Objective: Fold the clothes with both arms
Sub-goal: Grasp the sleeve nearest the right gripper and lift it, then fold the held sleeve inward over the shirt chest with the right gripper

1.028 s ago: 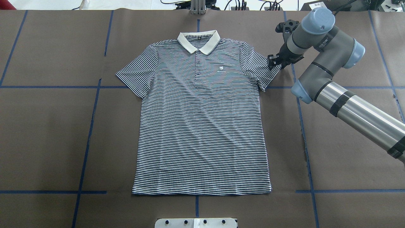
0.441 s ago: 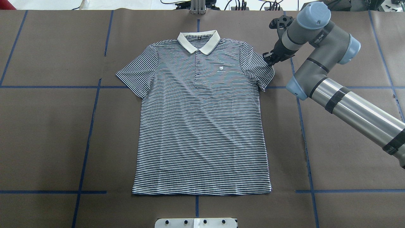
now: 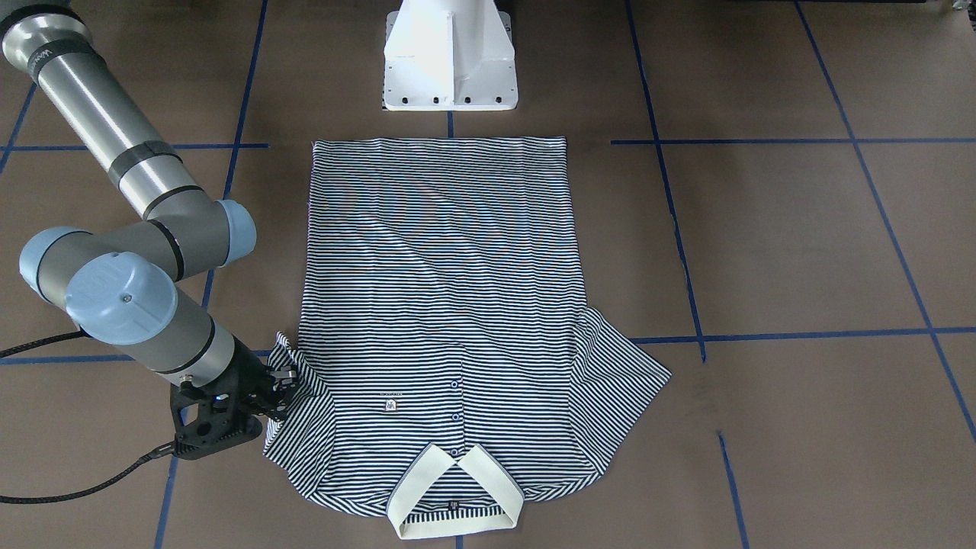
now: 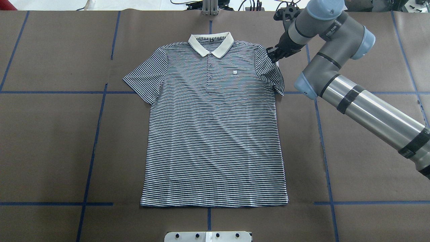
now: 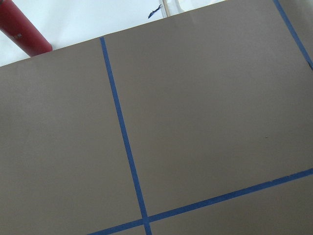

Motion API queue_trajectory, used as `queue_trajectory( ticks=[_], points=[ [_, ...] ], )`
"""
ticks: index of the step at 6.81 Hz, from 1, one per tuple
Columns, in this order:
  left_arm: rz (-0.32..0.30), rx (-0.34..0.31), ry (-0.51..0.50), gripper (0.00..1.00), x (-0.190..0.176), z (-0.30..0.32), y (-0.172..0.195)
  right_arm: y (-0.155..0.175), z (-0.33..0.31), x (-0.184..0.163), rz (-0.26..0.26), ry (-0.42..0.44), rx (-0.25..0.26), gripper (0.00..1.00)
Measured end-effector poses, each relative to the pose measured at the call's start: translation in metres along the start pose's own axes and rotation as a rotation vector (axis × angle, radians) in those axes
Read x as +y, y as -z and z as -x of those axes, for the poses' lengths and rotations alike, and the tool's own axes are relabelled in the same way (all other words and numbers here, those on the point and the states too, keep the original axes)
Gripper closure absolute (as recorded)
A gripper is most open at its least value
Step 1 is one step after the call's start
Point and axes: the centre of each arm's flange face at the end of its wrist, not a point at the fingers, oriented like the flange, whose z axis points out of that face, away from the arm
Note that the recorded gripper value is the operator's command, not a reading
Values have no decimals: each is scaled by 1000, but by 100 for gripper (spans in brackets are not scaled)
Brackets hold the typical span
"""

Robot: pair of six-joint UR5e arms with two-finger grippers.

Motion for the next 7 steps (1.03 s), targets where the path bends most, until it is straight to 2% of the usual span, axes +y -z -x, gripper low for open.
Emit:
queue_trajectory(
  ticks=[2,3,4,5,7],
  points=[
    [-2,0,-3,0,-3,0,0,9,64,-13,-11,35,-49,100],
    [-3,0,-4,0,-4,-1,0,2,100,-10,-16,37,-45,100],
    [-4,0,-5,0,-5,-1,1,-11,134,-3,-37,43,-17,10],
    [-5,0,-6,0,-5,-1,1,-26,155,8,-58,50,14,0],
    [-8,1,-7,0,-7,-3,2,-41,163,18,-70,55,49,0]
  ],
)
